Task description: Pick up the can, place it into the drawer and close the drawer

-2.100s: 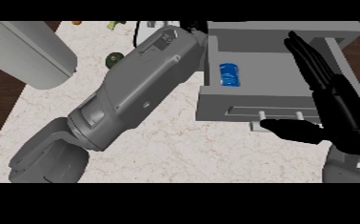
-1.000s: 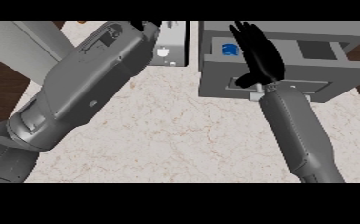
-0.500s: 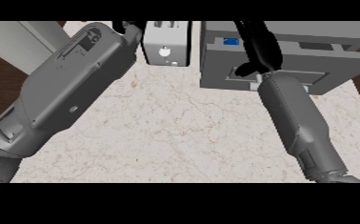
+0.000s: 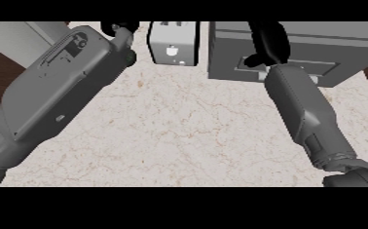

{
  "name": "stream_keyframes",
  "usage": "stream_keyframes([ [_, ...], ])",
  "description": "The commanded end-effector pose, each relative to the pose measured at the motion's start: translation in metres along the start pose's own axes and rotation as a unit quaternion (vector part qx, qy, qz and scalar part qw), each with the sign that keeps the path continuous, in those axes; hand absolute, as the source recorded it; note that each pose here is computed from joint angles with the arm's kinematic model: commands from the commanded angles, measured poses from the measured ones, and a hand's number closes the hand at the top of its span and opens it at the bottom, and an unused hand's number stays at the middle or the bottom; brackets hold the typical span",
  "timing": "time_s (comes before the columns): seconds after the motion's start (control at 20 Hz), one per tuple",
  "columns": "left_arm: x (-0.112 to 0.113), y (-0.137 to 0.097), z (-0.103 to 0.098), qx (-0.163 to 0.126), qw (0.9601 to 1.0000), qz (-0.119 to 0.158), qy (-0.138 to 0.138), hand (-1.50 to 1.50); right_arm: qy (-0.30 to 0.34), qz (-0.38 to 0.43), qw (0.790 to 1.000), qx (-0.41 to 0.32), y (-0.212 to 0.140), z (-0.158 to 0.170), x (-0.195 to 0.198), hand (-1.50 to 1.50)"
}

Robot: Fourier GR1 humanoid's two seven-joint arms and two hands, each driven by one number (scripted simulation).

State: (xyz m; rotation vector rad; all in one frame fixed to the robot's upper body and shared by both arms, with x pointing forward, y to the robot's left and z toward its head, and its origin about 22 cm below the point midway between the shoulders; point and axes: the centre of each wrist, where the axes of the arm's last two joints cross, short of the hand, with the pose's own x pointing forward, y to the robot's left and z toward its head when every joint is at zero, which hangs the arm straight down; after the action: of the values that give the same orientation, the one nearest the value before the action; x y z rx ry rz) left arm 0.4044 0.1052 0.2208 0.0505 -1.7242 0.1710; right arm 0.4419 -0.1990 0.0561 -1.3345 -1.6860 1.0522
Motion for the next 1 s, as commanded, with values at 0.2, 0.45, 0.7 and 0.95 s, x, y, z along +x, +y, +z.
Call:
stream_keyframes([
  [0.2,0.005,-0.001,0.011,-0.005,1.0,0.006,-0.003,-1.5,0.009,0.016,1.0,-0.024,-0.028,-0.032,-0.008,-1.5],
  [0.45,0.013,0.004,0.013,-0.018,0.9998,0.003,0.0,-1.5,0.032,0.025,0.999,-0.035,-0.041,-0.042,-0.015,-1.5],
  [0.7,0.013,0.005,0.018,-0.021,0.9998,0.005,-0.002,-1.5,0.017,-0.001,1.0,-0.018,-0.057,-0.055,-0.017,-1.5],
  [0.95,0.011,0.014,0.017,-0.019,0.9998,0.002,0.005,-1.5,0.025,-0.187,0.982,0.007,-0.051,-0.062,0.021,-1.5],
])
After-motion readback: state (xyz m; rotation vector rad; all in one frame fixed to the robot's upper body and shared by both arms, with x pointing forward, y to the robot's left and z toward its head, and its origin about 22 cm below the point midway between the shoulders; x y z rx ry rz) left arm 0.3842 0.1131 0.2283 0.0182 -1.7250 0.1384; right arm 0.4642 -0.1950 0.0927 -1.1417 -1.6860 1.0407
